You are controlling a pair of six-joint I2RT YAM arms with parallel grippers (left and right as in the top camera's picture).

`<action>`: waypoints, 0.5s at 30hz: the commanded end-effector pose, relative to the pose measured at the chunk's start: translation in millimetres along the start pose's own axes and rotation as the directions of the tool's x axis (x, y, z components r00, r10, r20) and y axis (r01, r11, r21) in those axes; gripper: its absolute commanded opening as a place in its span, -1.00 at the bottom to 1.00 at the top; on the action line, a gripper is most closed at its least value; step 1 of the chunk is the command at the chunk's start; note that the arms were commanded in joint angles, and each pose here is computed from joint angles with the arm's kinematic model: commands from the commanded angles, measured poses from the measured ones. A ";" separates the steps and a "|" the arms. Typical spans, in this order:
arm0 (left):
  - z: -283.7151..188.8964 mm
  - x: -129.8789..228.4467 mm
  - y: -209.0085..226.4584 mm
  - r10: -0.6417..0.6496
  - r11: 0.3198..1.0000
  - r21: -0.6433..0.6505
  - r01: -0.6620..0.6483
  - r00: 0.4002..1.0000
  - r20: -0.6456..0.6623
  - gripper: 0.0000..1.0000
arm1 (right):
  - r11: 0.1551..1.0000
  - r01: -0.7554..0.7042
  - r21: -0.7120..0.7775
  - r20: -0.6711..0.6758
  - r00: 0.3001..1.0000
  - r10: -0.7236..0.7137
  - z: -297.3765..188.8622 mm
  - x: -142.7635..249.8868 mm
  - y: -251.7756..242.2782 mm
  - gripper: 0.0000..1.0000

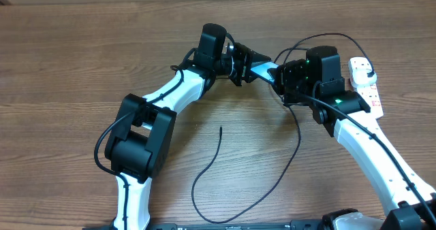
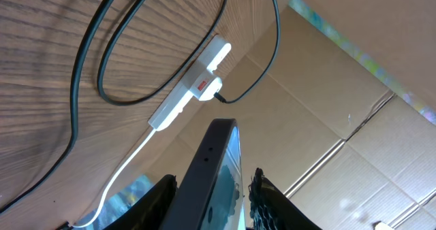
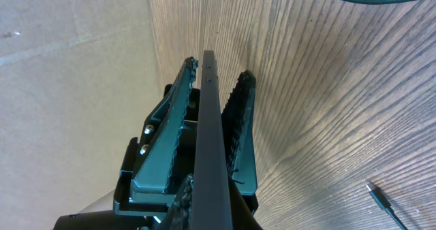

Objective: Plug charger to phone and switch on socket
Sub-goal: 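Regrasp the phone with the left gripper from the other side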

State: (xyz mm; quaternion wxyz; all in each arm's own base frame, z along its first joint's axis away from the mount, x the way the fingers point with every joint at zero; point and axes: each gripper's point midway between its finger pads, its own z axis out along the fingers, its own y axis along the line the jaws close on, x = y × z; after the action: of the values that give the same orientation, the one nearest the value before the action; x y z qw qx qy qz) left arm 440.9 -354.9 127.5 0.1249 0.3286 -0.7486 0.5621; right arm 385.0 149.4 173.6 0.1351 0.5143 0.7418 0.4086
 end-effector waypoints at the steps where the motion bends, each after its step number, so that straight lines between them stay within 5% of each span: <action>1: -2.9 12.2 -12.5 0.029 0.999 0.021 -0.029 1.000 -0.004 -0.26 | 0.999 0.017 -0.041 -0.024 1.000 -0.018 -4.6 9.1 14.9 -0.92; 15: -1.4 12.7 -12.1 0.031 0.999 0.020 -0.031 1.000 0.001 -0.41 | 0.999 0.017 -0.040 -0.024 1.000 -0.018 -4.6 9.3 14.8 -0.92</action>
State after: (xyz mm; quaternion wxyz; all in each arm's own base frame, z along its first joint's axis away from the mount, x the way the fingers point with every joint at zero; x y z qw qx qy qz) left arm 440.7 -356.2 127.0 0.1230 0.3291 -0.7493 0.5613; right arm 385.2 149.2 173.4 0.1363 0.5145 0.7419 0.4078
